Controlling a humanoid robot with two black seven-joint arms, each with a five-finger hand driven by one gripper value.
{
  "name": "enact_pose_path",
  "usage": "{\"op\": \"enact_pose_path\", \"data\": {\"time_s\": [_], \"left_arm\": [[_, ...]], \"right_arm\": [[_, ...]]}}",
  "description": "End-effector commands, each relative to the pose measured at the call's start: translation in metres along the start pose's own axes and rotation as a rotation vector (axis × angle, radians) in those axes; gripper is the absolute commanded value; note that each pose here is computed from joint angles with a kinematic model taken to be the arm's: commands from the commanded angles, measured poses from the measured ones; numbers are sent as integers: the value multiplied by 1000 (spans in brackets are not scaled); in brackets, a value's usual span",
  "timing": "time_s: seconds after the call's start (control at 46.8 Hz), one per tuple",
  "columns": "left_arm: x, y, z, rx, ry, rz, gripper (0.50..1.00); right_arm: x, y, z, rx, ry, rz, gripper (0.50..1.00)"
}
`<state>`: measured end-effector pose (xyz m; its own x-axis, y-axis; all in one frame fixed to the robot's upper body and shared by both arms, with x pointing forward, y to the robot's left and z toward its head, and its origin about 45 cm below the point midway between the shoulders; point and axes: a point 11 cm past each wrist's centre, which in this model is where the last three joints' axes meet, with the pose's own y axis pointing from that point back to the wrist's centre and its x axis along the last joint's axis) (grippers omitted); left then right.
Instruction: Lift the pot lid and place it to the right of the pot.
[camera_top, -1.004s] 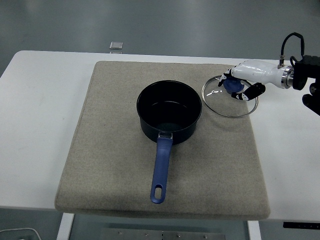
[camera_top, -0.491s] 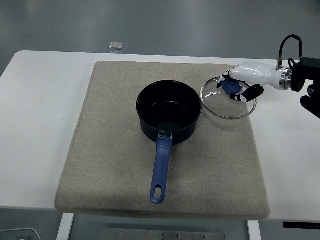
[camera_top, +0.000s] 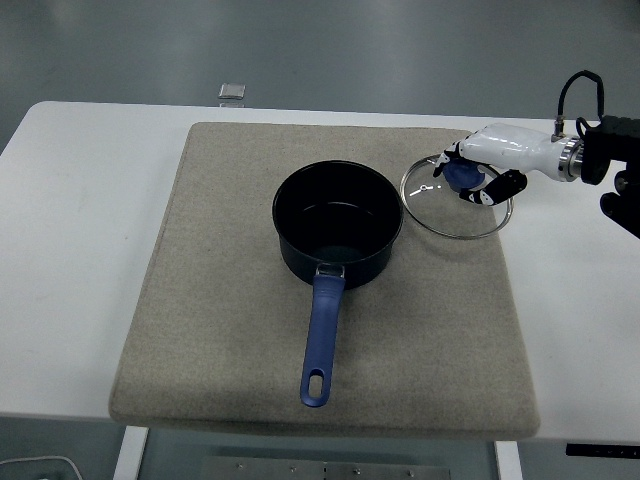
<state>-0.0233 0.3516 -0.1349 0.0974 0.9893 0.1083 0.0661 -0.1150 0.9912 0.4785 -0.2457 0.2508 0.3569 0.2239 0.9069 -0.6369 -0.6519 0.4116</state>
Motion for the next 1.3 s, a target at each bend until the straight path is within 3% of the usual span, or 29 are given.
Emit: {"op": "enact_pose_path", "data": {"time_s": [0.0,0.064,0.107,0.641,0.726,0.855,1.282], "left_arm": [[0,0,0,0,0,0,1000],[0,0,0,0,0,0,1000],[0,0,0,0,0,0,1000],[0,0,0,0,0,0,1000],[0,0,0,0,0,0,1000],[0,0,0,0,0,0,1000],[0,0,0,0,0,0,1000]], "right_arm": [[2,0,0,-1,-28,17,500],[5,0,0,-4,-57,37,688],[5,0,0,-5,-73,43,735],[2,0,0,-5,-75,34,750],[4,1,1,-6,-75,35,772],[9,5,6,-17,-70,40,856],[28,13,13,-34,-44,14,860]]}}
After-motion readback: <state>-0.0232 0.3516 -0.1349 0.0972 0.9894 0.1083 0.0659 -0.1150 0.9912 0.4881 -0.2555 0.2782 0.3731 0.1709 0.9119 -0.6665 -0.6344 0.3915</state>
